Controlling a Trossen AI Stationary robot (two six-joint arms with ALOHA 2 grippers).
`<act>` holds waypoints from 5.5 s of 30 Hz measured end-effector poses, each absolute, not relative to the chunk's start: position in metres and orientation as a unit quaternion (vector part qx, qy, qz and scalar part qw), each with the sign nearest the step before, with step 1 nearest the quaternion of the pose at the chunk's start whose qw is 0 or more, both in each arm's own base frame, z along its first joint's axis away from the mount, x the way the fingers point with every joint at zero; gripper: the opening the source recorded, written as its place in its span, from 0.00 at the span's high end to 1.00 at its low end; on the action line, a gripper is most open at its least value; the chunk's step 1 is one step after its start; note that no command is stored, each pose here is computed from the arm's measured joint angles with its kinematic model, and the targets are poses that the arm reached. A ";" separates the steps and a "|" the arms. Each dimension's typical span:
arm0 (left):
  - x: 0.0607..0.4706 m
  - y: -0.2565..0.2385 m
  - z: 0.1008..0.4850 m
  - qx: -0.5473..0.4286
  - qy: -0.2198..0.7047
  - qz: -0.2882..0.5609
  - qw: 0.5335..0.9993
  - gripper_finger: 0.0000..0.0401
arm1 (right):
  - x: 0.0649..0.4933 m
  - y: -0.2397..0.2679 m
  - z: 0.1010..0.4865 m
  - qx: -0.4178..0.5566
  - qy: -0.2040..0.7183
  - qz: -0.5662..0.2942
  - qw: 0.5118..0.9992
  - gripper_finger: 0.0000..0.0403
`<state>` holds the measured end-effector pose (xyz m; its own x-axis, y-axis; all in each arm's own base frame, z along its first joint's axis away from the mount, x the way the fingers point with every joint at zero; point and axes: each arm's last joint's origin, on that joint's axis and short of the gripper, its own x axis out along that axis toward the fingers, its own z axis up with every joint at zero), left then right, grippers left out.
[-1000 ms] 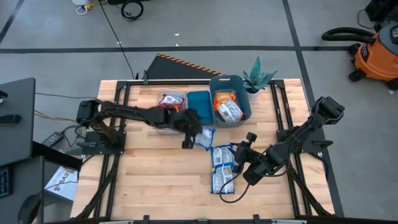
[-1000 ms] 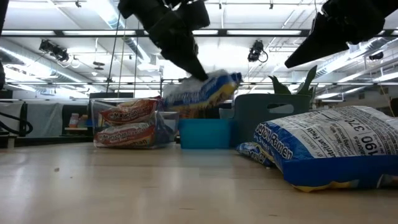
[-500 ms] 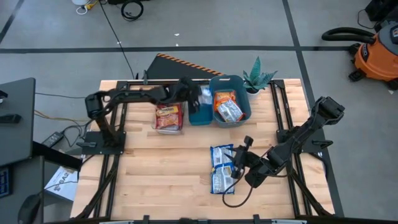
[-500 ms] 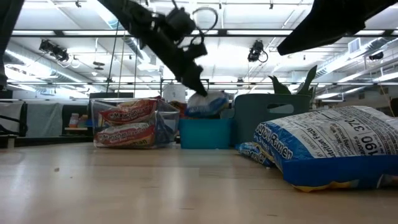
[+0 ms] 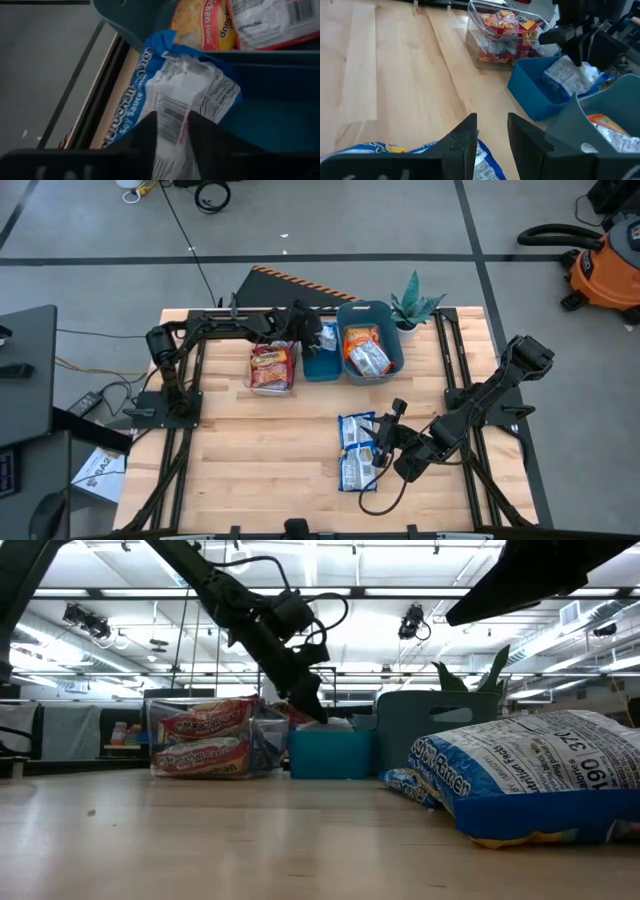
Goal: Sort Maruchan noodles
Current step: Put the blue noodle pack into the blue bin
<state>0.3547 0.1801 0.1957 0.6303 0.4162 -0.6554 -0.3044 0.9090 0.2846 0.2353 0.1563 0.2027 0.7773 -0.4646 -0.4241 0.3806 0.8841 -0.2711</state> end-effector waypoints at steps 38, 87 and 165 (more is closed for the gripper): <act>0.424 0.011 0.139 -0.059 0.332 -0.012 0.941 0.57 | 0.195 0.127 0.224 -0.095 0.351 -0.211 0.907 0.75; 0.403 0.000 0.203 0.054 0.308 -0.006 0.950 0.99 | 0.196 0.155 0.230 -0.119 0.247 -0.201 0.941 0.75; 0.379 -0.046 0.222 0.051 0.351 -0.119 0.927 0.58 | 0.212 0.139 0.222 -0.113 0.241 -0.221 0.938 0.75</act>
